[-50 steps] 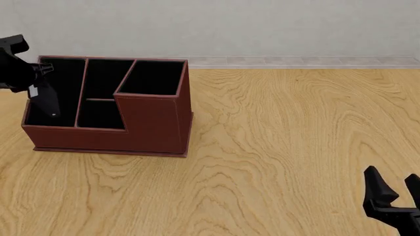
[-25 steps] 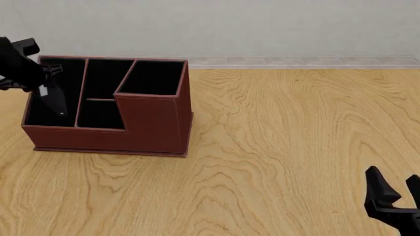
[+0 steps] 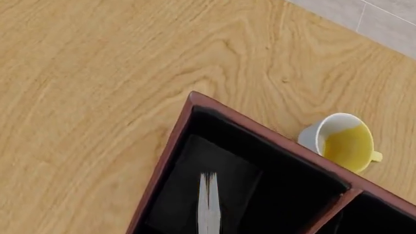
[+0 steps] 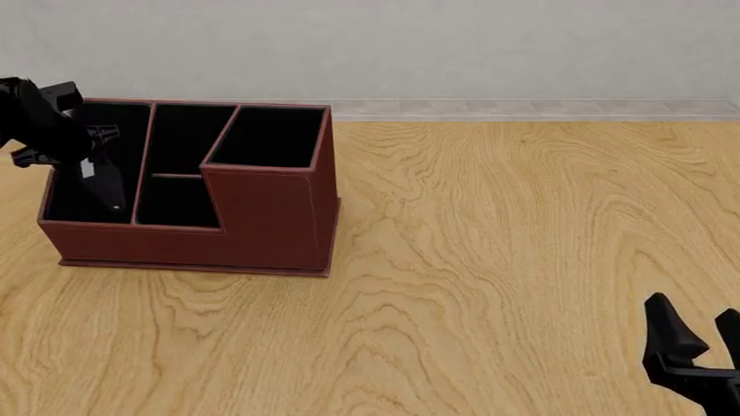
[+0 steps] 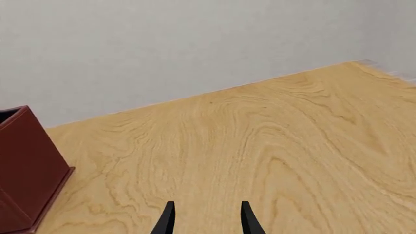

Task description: Pick up the book and place it in the left compartment of the caddy.

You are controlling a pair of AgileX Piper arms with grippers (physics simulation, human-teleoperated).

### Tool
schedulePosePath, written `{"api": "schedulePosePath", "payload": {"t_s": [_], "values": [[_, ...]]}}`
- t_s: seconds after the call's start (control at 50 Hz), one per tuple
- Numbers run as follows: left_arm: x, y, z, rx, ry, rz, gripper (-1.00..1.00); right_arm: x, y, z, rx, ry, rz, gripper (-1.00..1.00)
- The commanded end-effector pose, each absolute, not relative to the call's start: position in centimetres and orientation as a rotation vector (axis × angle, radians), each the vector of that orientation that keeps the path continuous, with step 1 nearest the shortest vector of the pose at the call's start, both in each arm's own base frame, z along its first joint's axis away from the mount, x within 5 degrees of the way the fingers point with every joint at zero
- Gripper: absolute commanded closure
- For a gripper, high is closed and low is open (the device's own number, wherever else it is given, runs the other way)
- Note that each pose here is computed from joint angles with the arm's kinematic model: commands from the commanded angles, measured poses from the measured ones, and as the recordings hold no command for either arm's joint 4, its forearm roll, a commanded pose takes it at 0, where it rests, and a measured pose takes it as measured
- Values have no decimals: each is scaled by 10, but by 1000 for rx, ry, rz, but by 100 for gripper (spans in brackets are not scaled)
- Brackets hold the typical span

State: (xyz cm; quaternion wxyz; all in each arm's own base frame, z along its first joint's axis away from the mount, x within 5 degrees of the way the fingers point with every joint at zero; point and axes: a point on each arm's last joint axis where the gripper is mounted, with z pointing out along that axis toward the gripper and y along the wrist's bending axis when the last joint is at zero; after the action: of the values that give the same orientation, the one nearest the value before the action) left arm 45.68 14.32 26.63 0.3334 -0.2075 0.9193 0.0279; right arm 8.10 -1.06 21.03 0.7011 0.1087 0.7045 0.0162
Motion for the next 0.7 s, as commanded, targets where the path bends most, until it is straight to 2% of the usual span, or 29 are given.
{"api": "schedulePosePath", "payload": {"t_s": [0.02, 0.7], "values": [[463, 142, 264, -519, 2400, 74, 100, 80, -10, 210, 241, 1566, 40, -100], [472, 153, 239, -501, 2430, 93, 100, 81, -10, 210, 239, 1567, 47, -100]]}}
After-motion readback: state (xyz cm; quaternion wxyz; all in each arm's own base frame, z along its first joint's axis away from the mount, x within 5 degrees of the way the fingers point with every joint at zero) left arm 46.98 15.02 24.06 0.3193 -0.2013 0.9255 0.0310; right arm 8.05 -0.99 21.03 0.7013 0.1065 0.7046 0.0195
